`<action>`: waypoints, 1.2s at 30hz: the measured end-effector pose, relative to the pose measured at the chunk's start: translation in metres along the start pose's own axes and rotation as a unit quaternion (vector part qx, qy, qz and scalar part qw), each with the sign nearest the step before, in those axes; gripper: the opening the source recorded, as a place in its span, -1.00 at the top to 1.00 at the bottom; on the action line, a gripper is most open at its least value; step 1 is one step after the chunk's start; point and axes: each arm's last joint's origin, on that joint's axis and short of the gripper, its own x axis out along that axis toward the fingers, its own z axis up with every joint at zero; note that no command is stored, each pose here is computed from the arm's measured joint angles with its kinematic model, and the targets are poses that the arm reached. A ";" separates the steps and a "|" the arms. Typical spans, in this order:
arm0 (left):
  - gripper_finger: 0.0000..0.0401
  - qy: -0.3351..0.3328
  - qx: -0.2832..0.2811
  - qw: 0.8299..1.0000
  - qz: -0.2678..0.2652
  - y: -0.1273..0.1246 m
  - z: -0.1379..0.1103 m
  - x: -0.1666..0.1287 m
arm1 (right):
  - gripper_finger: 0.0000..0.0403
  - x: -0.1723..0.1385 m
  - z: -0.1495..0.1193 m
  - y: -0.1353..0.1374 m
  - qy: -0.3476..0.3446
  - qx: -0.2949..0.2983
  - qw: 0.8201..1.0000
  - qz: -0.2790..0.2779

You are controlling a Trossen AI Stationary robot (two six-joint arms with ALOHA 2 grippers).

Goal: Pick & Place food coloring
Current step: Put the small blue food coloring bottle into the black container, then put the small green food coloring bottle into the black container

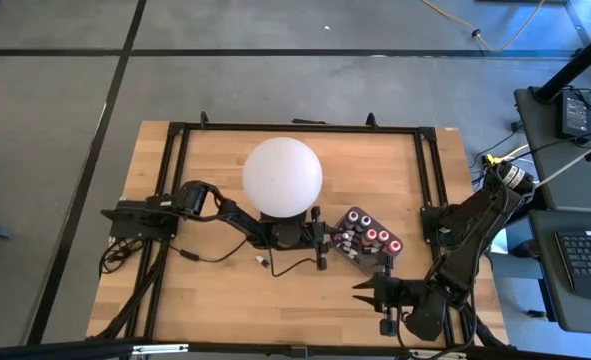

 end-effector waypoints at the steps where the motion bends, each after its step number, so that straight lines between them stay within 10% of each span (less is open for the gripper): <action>1: 0.57 0.000 0.001 1.000 0.000 -0.001 0.000 0.000 | 0.54 0.000 0.000 0.000 0.000 0.000 1.000 0.000; 30: 0.39 -0.012 -0.001 0.999 -0.047 -0.015 0.020 -0.007 | 0.54 0.000 0.000 0.000 0.001 -0.001 1.000 -0.001; 36: 0.40 0.030 0.103 0.987 -0.118 -0.046 0.039 -0.024 | 0.54 0.000 -0.001 0.000 0.002 -0.002 1.000 -0.001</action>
